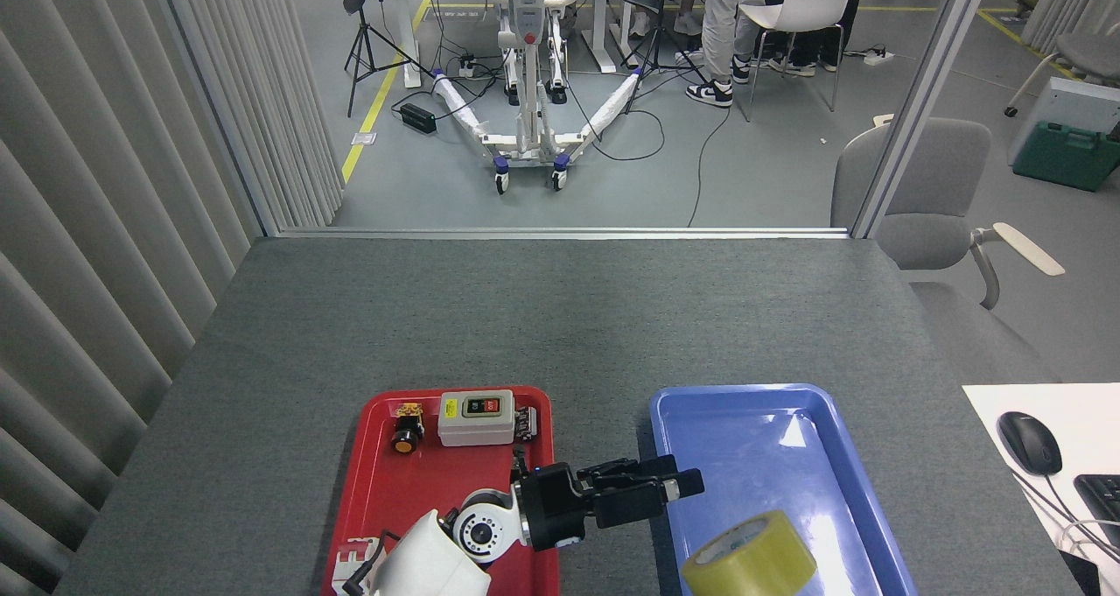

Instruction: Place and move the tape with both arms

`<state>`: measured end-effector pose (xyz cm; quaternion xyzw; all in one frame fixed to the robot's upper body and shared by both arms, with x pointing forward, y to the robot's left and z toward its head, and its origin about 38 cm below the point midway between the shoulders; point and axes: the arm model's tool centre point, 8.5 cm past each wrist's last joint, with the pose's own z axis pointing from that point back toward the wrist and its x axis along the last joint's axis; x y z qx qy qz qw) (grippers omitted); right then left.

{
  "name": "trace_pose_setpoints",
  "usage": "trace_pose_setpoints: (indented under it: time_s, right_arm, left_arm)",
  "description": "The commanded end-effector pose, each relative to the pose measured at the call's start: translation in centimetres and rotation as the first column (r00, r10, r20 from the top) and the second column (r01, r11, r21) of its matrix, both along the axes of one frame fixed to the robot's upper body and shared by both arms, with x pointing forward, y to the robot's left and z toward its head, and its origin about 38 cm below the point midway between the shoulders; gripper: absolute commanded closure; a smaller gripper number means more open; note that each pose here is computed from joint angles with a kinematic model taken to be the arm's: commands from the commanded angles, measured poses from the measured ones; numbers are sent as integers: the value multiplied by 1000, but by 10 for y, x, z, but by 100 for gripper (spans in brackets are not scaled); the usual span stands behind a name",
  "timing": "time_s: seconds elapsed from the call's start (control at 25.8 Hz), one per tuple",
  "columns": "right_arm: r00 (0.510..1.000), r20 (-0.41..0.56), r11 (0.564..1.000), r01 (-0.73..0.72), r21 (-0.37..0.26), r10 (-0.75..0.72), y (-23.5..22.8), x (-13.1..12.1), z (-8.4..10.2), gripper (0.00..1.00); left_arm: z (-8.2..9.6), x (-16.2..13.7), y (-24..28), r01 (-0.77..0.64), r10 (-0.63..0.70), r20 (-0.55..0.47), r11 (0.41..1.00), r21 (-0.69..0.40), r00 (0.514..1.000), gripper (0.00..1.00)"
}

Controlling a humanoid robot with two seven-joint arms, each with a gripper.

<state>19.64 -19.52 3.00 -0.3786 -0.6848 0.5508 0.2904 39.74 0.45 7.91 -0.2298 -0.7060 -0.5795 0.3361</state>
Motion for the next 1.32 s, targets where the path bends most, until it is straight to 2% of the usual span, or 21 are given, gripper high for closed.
trace_pose_setpoints:
  time_s: [0.0, 0.12, 0.23, 0.31, 0.39, 0.46, 0.54, 0.62, 0.66, 0.74, 0.81, 0.89, 0.97, 1.08, 1.16, 1.28]
  right_arm:
    - [999, 0, 999, 35, 10, -35, -10, 4, 3, 100]
    - [998, -12, 997, 63, 40, -62, -14, 8, 4, 100]
    - [989, -81, 987, 132, 87, -125, -15, 15, 4, 100]
    - [977, -136, 982, 175, 64, -165, -25, 21, 1, 100]
    - [947, -176, 963, 270, -13, -268, -38, 32, -2, 100]
    - [929, -145, 940, 334, -66, -340, -53, 56, 9, 100]
    - [927, -136, 937, 343, -60, -348, -66, 78, 24, 100]
    - [916, -219, 941, 332, -61, -338, -76, 92, 32, 100]
    - [907, -262, 944, 322, -68, -329, -82, 95, 34, 100]
    - [896, -319, 951, 292, -98, -308, -95, 100, 37, 100]
    - [900, -347, 964, 226, -141, -262, -101, 100, 39, 100]
    - [893, -400, 975, 156, -158, -208, -100, 103, 40, 100]
    - [875, -439, 978, 156, -139, -202, -99, 111, 47, 100]
    - [865, -433, 967, 225, -120, -255, -102, 123, 56, 100]
    - [851, -435, 955, 274, -111, -295, -103, 127, 57, 100]
    - [815, -497, 955, 257, -149, -297, -103, 128, 52, 100]
  left_arm:
    - [3, 15, 26, -100, 99, -20, 994, -50, 995, 1]
    - [-4, 24, 64, -219, 215, -53, 973, -76, 975, 1]
    - [-7, 37, 109, -320, 319, -39, 946, -46, 947, 1]
    - [-11, 42, 137, -386, 386, -17, 923, -4, 922, 4]
    - [-17, 45, 161, -466, 465, 29, 883, 50, 885, 5]
    - [-21, 49, 184, -545, 537, 99, 830, 117, 838, 8]
    - [-18, 53, 204, -614, 582, 200, 769, 177, 788, 13]
    - [-12, 54, 223, -689, 621, 314, 697, 200, 719, 14]
    - [-10, 49, 231, -722, 634, 366, 663, 197, 681, 14]
    - [-4, 38, 237, -773, 656, 441, 613, 162, 612, 5]
    - [0, 28, 252, -843, 722, 460, 522, 130, 518, 5]
    - [3, 12, 262, -883, 754, 483, 459, 100, 446, 5]
    - [5, 2, 267, -907, 775, 495, 417, 66, 392, 5]
    - [3, -4, 274, -923, 781, 518, 384, 42, 348, 5]
    - [10, -2, 286, -927, 734, 592, 371, 61, 333, 4]
    - [16, -3, 297, -943, 688, 663, 321, 85, 294, 2]
